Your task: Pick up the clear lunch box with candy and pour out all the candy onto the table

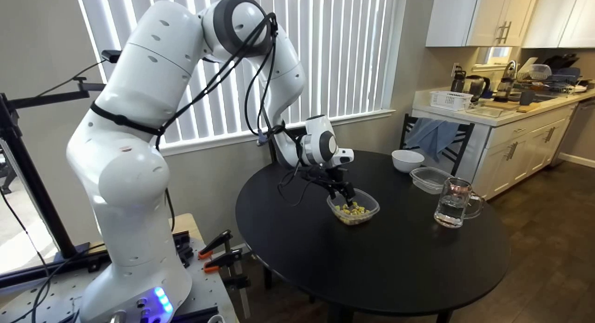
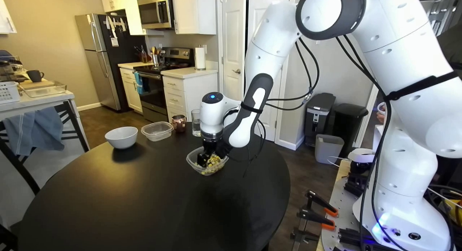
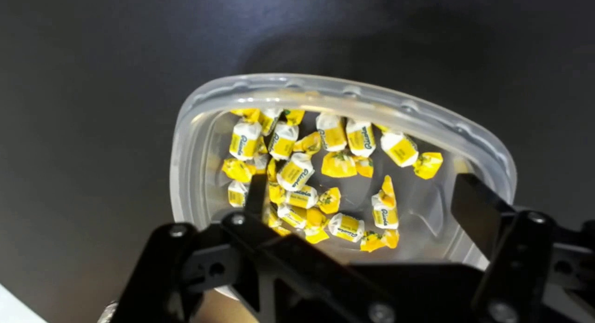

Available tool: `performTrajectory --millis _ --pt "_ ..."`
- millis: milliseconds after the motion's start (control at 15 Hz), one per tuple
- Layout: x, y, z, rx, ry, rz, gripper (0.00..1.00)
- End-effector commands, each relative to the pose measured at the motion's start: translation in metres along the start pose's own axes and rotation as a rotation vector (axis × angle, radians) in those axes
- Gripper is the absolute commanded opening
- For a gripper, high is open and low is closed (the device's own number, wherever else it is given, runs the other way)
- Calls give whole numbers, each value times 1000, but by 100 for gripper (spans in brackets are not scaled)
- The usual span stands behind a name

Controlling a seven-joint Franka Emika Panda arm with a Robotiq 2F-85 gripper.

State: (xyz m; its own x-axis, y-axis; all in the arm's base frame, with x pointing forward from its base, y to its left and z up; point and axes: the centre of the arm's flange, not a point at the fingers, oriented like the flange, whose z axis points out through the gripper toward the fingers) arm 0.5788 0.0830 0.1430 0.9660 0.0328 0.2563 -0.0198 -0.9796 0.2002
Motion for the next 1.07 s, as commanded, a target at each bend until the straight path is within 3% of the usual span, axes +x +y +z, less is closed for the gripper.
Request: performTrajectory --millis 0,333,1000 --pt "-19 -12 -25 109 -16 -36 100" --pt "-43 -24 -31 165 -70 -60 100" --pt "-69 -1 -50 214 -137 -83 100"
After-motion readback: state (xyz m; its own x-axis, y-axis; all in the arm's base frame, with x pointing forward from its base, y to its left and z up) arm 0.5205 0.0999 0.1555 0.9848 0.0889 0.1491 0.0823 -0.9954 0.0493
